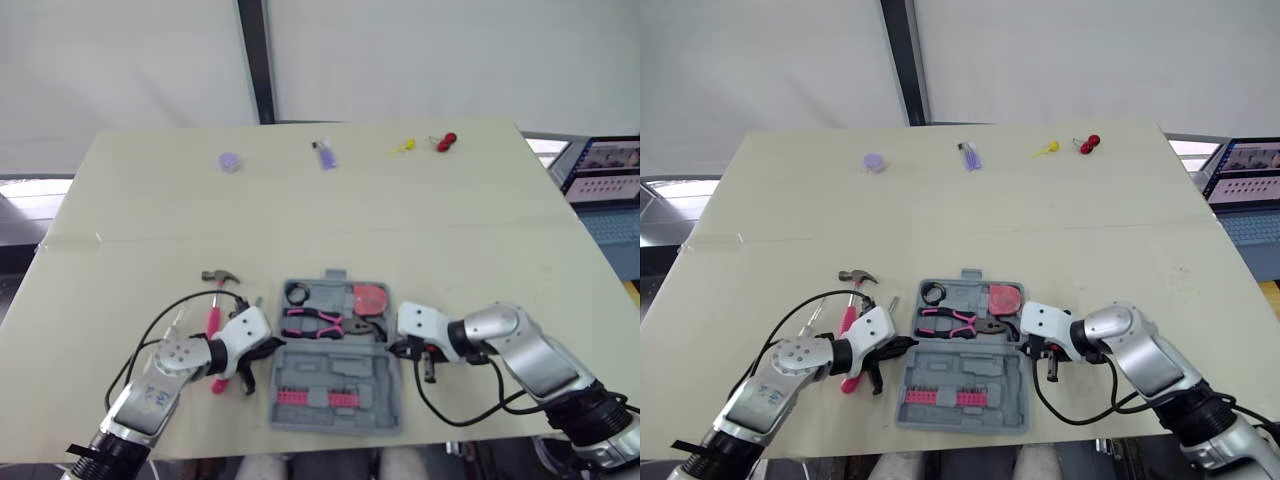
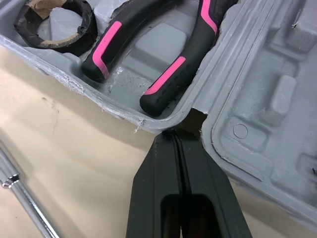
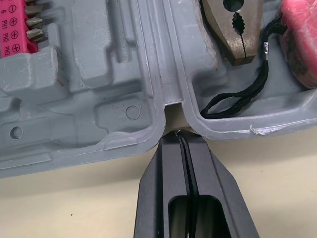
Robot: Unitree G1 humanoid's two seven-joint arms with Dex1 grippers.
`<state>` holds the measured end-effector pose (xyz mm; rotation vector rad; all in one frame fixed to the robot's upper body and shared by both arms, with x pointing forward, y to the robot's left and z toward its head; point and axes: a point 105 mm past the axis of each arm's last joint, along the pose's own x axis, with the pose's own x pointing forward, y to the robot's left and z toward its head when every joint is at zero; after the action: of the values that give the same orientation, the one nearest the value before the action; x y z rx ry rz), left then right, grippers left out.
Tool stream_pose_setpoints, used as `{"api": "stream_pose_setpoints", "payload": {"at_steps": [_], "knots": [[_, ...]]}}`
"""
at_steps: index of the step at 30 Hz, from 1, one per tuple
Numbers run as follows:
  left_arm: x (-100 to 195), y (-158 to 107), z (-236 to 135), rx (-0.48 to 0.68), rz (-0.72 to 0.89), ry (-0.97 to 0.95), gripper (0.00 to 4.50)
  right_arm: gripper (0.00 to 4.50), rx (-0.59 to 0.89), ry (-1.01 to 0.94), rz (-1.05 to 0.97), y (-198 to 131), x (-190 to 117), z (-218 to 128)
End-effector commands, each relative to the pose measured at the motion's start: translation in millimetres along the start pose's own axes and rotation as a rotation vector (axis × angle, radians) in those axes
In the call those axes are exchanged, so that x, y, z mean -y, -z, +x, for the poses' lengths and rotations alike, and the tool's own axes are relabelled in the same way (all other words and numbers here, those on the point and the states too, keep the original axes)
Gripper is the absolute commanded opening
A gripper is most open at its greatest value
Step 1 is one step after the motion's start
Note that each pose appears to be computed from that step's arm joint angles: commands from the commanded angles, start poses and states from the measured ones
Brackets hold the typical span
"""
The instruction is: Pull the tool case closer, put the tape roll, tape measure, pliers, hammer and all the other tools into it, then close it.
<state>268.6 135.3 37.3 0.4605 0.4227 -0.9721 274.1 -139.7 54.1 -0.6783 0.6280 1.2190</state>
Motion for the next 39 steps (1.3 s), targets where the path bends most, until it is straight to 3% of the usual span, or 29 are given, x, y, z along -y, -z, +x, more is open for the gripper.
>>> {"api": "stream_pose_setpoints", "payload": {"at_steps": [1,39], "knots": [[4,-10,4,0.034,0.026,0.009,0.05,0.01,0.05,0.022,-0.038,-15,4,-1],[6,-13,6,0.039,0.023,0.013,0.05,0.01,0.068,0.084,-0.068,-20,15,5]]}}
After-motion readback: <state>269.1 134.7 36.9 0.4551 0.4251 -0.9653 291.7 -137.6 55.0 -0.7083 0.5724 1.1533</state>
